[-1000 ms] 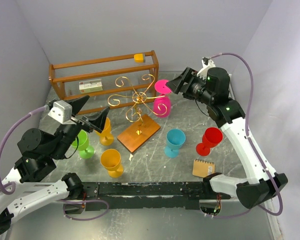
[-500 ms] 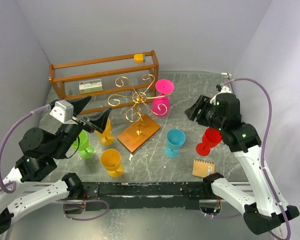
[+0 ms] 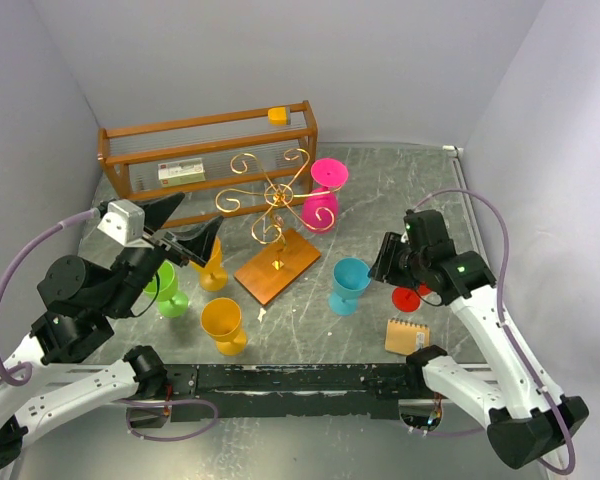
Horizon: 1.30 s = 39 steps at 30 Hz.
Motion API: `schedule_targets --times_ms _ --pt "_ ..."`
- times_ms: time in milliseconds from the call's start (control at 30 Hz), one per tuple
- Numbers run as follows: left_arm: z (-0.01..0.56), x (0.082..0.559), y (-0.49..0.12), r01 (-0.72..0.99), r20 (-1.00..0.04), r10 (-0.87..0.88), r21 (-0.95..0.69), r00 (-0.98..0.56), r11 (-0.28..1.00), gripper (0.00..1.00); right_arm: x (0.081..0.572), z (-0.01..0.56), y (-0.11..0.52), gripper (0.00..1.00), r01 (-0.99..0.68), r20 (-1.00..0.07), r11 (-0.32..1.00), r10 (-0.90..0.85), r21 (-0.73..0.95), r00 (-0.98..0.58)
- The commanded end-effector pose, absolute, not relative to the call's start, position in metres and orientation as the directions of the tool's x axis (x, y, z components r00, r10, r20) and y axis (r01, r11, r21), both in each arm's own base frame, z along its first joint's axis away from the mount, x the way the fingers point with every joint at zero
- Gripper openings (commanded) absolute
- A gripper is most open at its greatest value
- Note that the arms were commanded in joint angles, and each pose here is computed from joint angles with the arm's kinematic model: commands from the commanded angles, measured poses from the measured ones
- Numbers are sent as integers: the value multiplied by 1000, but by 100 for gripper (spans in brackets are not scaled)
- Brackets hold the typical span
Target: Place the wine glass upside down on the wine glass rack
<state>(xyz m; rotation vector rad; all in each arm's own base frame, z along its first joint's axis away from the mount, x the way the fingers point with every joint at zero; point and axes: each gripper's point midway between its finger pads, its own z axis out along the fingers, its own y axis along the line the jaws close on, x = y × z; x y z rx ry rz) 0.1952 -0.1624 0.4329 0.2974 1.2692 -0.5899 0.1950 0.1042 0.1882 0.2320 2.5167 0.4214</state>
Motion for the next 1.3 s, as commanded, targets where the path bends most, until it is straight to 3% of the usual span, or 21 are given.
schedule_targets --times_ms 0,233,333,733,933,1267 --pt "438 191 -161 582 -939 -289 -130 188 802 97 195 169 107 47 59 -492 946 218 318 -843" --pt "439 189 -161 590 -935 -303 -140 185 795 97 204 164 113 44 46 -487 959 182 278 -854" --pt "440 188 -161 592 -937 -300 -140 181 794 97 205 160 112 38 56 -489 968 173 246 -855" --pt "433 193 -171 600 -951 -266 -121 159 791 96 222 167 112 0 46 -531 985 131 169 -837" --pt "430 195 -175 602 -952 -252 -99 175 793 97 236 200 108 0 54 -628 987 138 151 -765" --pt "453 196 -209 690 -931 -343 -168 122 704 99 263 325 77 0 147 -867 937 350 318 -355"
